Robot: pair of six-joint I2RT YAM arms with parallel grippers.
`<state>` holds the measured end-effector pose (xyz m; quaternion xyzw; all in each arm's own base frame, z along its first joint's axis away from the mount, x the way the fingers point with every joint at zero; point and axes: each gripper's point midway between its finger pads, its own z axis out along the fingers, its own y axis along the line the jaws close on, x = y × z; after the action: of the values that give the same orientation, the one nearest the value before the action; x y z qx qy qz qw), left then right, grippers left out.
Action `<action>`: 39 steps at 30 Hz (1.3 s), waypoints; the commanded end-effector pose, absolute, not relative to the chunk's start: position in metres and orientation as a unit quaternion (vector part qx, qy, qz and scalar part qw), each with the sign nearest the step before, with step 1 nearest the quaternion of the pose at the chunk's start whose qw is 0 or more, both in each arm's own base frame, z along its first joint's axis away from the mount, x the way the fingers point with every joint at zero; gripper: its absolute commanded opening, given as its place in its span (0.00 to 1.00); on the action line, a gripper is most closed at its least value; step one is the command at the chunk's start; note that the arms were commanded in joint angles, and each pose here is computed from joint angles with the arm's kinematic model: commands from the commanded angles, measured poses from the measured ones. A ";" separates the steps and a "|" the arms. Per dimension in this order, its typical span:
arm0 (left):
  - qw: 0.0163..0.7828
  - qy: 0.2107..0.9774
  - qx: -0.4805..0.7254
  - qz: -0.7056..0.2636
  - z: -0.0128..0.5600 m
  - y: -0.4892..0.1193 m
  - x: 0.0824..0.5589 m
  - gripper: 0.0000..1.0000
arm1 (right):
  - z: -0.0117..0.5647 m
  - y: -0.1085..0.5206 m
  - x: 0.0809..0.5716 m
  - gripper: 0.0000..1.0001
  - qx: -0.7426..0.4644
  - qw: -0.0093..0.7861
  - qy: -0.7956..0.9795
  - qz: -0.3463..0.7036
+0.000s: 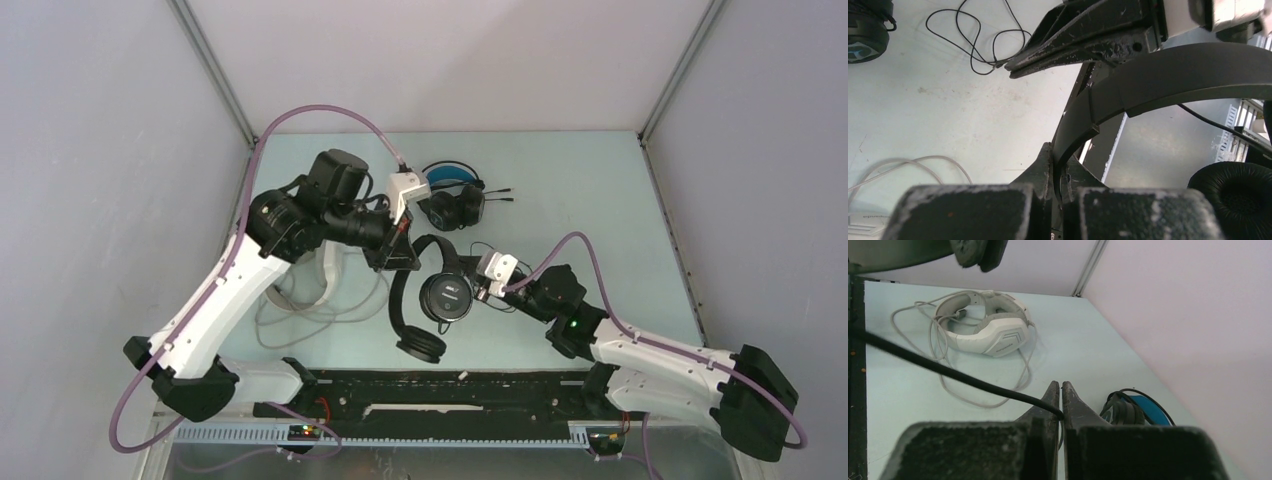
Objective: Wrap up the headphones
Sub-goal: Wrap the headphones cable around the headphones.
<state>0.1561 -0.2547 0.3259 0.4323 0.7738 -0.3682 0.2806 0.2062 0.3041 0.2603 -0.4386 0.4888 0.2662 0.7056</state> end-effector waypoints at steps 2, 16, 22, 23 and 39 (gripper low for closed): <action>0.282 0.774 0.448 -0.347 0.318 -0.250 0.154 0.00 | 0.291 0.299 0.208 0.00 -0.424 0.721 0.477 0.269; 0.284 0.828 0.478 -0.074 0.253 -0.208 0.199 0.00 | 0.299 0.287 0.201 0.00 -0.381 0.645 0.579 0.321; 0.310 0.824 0.474 -0.016 0.256 -0.205 0.216 0.00 | 0.284 0.292 0.182 0.00 -0.390 0.530 0.664 0.355; 0.317 0.823 0.472 -0.012 0.256 -0.205 0.218 0.00 | 0.284 0.293 0.178 0.00 -0.385 0.513 0.674 0.366; 0.352 0.820 0.452 -0.002 0.247 -0.204 0.227 0.00 | 0.304 0.285 0.144 0.00 -0.315 0.358 0.777 0.410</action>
<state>0.2245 -0.2044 0.2385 0.4554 0.8321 0.0019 0.3166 0.1576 0.2905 0.2891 -0.3329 0.7658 0.3898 0.3882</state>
